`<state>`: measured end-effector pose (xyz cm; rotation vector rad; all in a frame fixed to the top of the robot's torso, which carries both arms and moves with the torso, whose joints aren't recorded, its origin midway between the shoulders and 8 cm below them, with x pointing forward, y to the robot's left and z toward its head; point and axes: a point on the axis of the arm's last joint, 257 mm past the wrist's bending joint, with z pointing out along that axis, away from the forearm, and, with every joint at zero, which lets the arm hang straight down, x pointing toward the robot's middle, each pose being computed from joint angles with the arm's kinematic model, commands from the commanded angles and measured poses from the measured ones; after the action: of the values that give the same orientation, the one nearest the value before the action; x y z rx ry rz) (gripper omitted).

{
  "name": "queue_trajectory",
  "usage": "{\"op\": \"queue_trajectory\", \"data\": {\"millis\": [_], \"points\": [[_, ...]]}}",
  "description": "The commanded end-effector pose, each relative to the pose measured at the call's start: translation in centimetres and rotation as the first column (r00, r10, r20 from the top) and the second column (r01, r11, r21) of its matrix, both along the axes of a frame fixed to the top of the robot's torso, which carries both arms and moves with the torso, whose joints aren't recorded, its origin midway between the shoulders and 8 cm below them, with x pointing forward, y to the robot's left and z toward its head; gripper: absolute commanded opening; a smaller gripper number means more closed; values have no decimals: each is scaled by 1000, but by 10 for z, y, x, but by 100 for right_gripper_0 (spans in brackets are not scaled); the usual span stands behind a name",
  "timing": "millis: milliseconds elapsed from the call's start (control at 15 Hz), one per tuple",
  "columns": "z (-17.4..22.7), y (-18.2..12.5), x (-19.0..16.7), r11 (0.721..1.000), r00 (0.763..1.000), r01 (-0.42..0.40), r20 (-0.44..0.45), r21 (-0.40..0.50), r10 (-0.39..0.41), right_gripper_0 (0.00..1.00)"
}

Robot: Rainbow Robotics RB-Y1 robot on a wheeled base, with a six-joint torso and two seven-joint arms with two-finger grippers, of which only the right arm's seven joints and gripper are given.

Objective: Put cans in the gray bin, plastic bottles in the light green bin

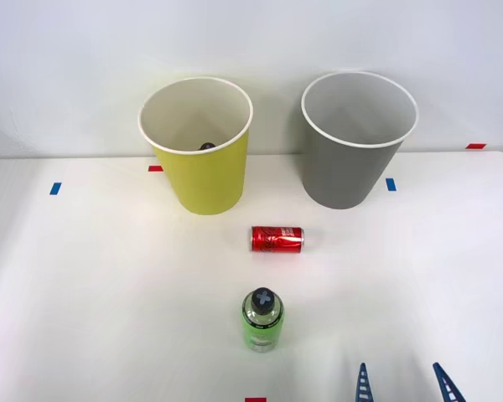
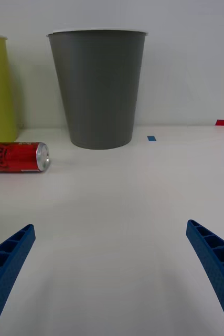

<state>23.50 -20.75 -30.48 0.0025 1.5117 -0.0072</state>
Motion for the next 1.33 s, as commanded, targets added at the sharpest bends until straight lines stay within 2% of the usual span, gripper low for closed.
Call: {"op": "queue_trajectory", "data": {"millis": [67, 267, 467, 733, 867, 933, 1333], "points": [[11, 5, 0, 995, 997, -55, 42, -83, 59, 100], [25, 7, -2, 980, 988, -130, 60, -149, 140, 100], [22, 22, -9, 950, 966, -241, 45, -200, 255, 100], [23, 55, -18, 915, 925, -363, 45, -177, 376, 100], [27, 63, -13, 899, 907, -399, 64, -180, 416, 100], [32, 70, -8, 884, 891, -427, 81, -190, 448, 100], [40, 95, 6, 833, 828, -534, 110, -144, 550, 100]]}}
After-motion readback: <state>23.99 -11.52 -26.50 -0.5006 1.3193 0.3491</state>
